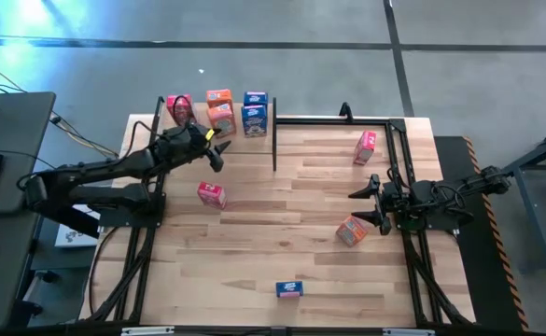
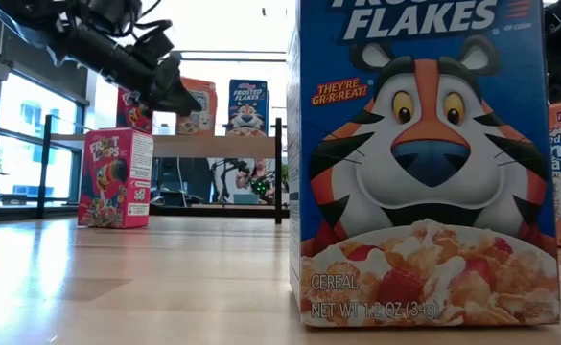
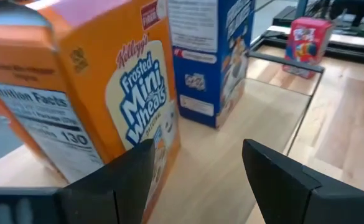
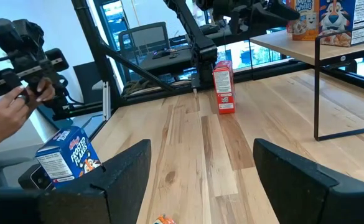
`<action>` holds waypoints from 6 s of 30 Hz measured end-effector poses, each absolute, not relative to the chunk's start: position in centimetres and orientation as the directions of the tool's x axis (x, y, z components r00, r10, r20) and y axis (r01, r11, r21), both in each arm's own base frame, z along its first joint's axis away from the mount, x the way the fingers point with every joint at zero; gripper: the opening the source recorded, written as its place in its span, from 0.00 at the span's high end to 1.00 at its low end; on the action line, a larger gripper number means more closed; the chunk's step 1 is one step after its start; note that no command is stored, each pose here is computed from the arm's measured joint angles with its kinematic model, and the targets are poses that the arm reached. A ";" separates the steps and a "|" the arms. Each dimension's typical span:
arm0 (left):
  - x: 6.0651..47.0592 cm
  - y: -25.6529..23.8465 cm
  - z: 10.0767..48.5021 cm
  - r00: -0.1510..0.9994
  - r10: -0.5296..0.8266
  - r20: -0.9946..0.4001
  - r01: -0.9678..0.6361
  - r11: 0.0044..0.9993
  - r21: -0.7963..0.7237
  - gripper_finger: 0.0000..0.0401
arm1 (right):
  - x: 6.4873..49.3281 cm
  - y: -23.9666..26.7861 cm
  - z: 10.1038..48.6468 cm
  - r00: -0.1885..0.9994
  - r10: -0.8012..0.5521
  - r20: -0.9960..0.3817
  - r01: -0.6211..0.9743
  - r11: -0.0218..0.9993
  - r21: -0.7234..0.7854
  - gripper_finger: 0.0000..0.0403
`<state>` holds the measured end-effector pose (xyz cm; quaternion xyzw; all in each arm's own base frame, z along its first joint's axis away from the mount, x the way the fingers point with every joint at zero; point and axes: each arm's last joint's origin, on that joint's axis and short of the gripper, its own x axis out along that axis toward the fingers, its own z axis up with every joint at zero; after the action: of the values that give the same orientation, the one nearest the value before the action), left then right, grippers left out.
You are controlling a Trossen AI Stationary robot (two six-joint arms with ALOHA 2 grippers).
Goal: Stack cereal on shelf
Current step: Put the top orange cereal box on the the shelf aligned with the other orange cereal box, then put the left red cereal box on the the shelf aligned with the other red cereal box
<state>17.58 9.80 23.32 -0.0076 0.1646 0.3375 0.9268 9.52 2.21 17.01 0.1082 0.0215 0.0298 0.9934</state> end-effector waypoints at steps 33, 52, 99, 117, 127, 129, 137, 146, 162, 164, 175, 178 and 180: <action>17.6 8.5 23.6 0.726 0.614 -0.310 -0.620 0.779 0.092 0.41 | 9.5 2.2 17.0 0.997 0.064 -0.036 -0.055 0.975 0.216 0.32; 15.8 2.8 26.6 0.799 0.266 -0.538 -0.219 0.964 0.152 0.41 | 9.5 2.2 17.0 0.997 0.064 -0.036 -0.055 0.975 0.216 0.32; 19.2 2.0 22.1 0.372 0.139 -0.918 -0.036 0.990 0.136 0.27 | 9.5 2.2 17.0 0.997 0.064 -0.036 -0.055 0.975 0.216 0.32; 19.8 2.0 21.0 0.315 0.122 -0.941 -0.015 0.992 0.123 0.54 | 9.5 2.2 17.0 0.997 0.064 -0.036 -0.055 0.975 0.216 0.32; 19.8 2.0 21.0 0.316 0.117 -0.942 -0.016 0.993 0.118 0.63 | 9.5 2.2 17.0 0.997 0.064 -0.036 -0.055 0.975 0.216 0.32; 19.8 2.0 21.0 0.316 0.113 -0.942 -0.015 0.993 0.114 0.63 | 9.5 2.2 17.0 0.997 0.064 -0.036 -0.055 0.975 0.216 0.32; 19.6 1.9 21.1 0.310 0.088 -0.947 -0.016 0.996 0.088 0.64 | 9.5 2.2 17.0 0.997 0.064 -0.036 -0.055 0.975 0.216 0.32; 18.3 1.8 23.0 0.323 0.088 -0.942 -0.049 0.996 0.076 0.64 | 9.5 2.2 17.0 0.997 0.064 -0.038 -0.055 0.975 0.216 0.32; 16.3 1.9 30.1 0.291 0.183 -0.939 -0.078 0.983 0.167 0.64 | 9.5 2.2 17.0 0.997 0.064 -0.038 -0.055 0.975 0.216 0.32; 16.1 2.0 31.3 0.293 0.219 -0.931 -0.063 0.976 0.210 0.64 | 9.5 2.2 17.0 0.997 0.064 -0.038 -0.055 0.975 0.216 0.32; 14.7 3.9 35.9 0.292 0.440 -0.849 -0.045 0.893 0.447 0.64 | 9.5 2.2 17.0 0.997 0.064 -0.038 -0.055 0.975 0.216 0.32; 14.4 4.9 36.6 0.281 0.466 -0.839 -0.044 0.879 0.474 0.64 | 9.5 2.2 17.0 0.997 0.064 -0.038 -0.055 0.975 0.216 0.32; 14.0 5.6 36.9 0.266 0.482 -0.835 -0.046 0.871 0.489 0.64 | 9.5 2.2 17.0 0.997 0.064 -0.038 -0.055 0.975 0.216 0.32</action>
<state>14.05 5.58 36.92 0.1876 0.5811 0.1708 0.7732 9.53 2.22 16.99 0.1079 0.0223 0.0299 0.9935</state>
